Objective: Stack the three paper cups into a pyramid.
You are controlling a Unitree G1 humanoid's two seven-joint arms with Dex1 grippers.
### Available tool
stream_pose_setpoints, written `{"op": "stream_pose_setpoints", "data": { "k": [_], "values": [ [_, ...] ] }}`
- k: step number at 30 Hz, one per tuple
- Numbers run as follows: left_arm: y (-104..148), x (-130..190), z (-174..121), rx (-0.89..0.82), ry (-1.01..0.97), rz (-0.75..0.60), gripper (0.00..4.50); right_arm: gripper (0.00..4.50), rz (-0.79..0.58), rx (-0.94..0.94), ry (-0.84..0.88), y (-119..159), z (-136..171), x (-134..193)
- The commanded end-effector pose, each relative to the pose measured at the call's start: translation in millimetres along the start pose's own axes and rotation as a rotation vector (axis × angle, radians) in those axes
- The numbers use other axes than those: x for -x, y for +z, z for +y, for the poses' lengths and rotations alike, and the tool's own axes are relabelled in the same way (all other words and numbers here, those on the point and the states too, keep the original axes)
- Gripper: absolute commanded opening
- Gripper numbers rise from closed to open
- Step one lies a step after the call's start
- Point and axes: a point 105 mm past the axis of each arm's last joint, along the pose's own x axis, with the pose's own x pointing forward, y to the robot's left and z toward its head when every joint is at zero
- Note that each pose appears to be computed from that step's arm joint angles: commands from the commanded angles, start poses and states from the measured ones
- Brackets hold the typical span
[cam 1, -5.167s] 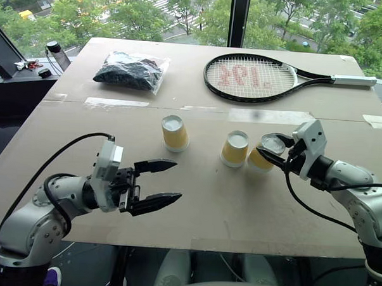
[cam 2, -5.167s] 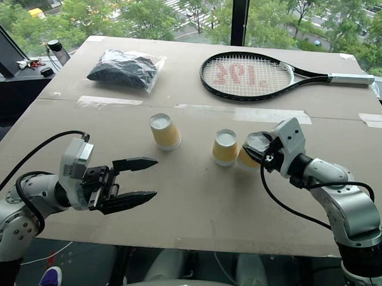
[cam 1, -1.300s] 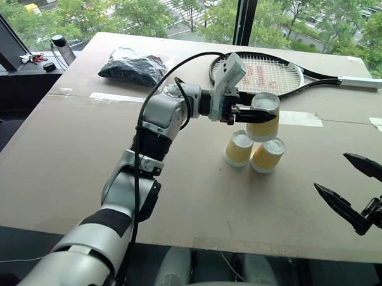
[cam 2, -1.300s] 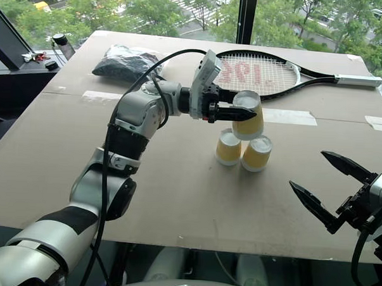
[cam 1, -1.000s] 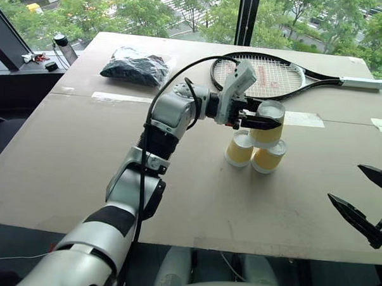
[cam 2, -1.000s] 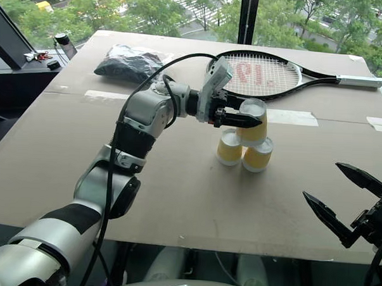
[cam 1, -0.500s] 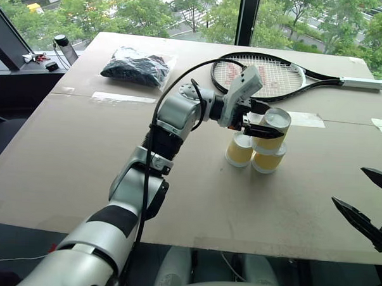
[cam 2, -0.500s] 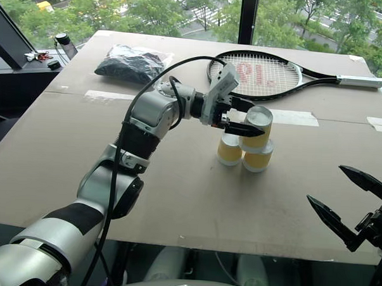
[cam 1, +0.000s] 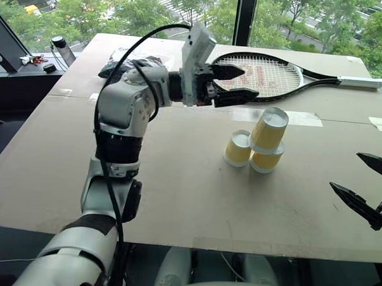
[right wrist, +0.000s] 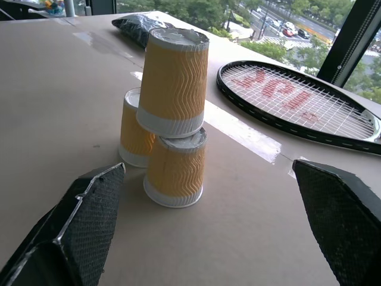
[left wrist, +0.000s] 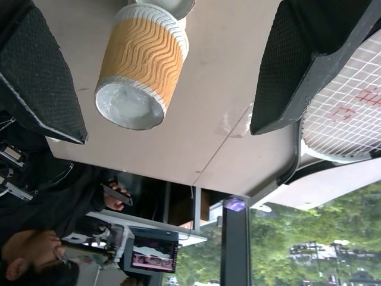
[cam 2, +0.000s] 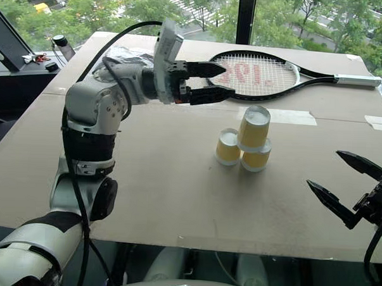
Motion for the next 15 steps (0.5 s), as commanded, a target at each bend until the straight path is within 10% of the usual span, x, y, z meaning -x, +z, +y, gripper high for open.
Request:
{"op": "stream_pose_setpoints", "data": {
  "k": [1, 9, 15],
  "values": [
    [-6, 37, -22, -0.034, 0.06, -0.049, 4.48, 4.5, 0.02, 0.02, -0.032, -6, -10, -3],
    [-99, 130, -64, 0.134, 0.393, 0.073, 4.48, 4.5, 0.118, -0.046, -0.075, -40, -20, 12],
    [-120, 154, -78, 0.175, 0.516, 0.086, 4.48, 4.5, 0.149, -0.101, -0.094, -58, -17, 19]
  ]
}}
